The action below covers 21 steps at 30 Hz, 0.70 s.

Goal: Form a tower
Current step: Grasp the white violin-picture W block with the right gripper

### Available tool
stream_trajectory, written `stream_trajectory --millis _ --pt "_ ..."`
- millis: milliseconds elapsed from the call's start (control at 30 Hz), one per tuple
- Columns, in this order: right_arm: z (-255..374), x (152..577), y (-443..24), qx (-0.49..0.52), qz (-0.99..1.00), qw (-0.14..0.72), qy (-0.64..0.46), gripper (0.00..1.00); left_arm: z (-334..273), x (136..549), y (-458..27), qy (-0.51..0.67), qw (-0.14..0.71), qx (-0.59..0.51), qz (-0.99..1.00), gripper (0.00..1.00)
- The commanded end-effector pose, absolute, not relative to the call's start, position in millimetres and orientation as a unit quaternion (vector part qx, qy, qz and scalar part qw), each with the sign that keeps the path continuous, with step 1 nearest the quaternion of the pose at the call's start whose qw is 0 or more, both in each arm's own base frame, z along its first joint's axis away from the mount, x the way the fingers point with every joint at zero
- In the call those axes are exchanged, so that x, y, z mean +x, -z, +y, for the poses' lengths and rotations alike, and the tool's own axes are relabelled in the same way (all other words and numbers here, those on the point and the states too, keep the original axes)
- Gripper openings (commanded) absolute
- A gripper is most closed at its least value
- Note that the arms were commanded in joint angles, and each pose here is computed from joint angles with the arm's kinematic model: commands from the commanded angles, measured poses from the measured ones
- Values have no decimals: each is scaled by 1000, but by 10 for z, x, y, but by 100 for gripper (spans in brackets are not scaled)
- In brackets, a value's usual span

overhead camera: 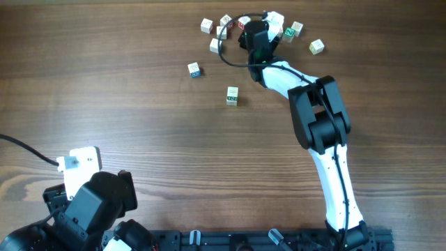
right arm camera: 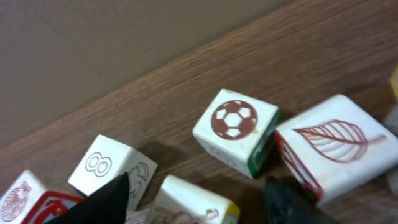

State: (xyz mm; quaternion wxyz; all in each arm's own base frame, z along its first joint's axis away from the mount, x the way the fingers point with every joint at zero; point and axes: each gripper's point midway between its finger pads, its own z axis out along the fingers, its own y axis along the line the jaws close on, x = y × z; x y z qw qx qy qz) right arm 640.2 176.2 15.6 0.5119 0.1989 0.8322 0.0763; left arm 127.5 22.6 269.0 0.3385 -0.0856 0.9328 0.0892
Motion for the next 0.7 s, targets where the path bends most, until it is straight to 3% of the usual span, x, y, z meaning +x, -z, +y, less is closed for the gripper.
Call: stream_trajectory --millis 0,67,200,333,500,667 --pt "1761 6363 192 187 853 483 -63 51 243 1277 -2695 -89 343 -96 930 100" --pt "1725 6349 211 193 854 479 -55 37 243 1277 -2695 -89 343 -96 930 100" --pt "1751 6373 32 184 873 450 -39 29 243 1277 -2695 -89 343 -96 930 100" --pt "1852 6240 -527 110 904 412 -33 28 243 1277 -2695 -89 343 -96 930 100" --pt "1666 5430 -1282 82 949 303 -15 28 243 1277 -2695 -89 343 -96 930 100" --pt "1527 4793 -654 69 983 167 17 28 243 1277 -2695 -89 343 -96 930 100"
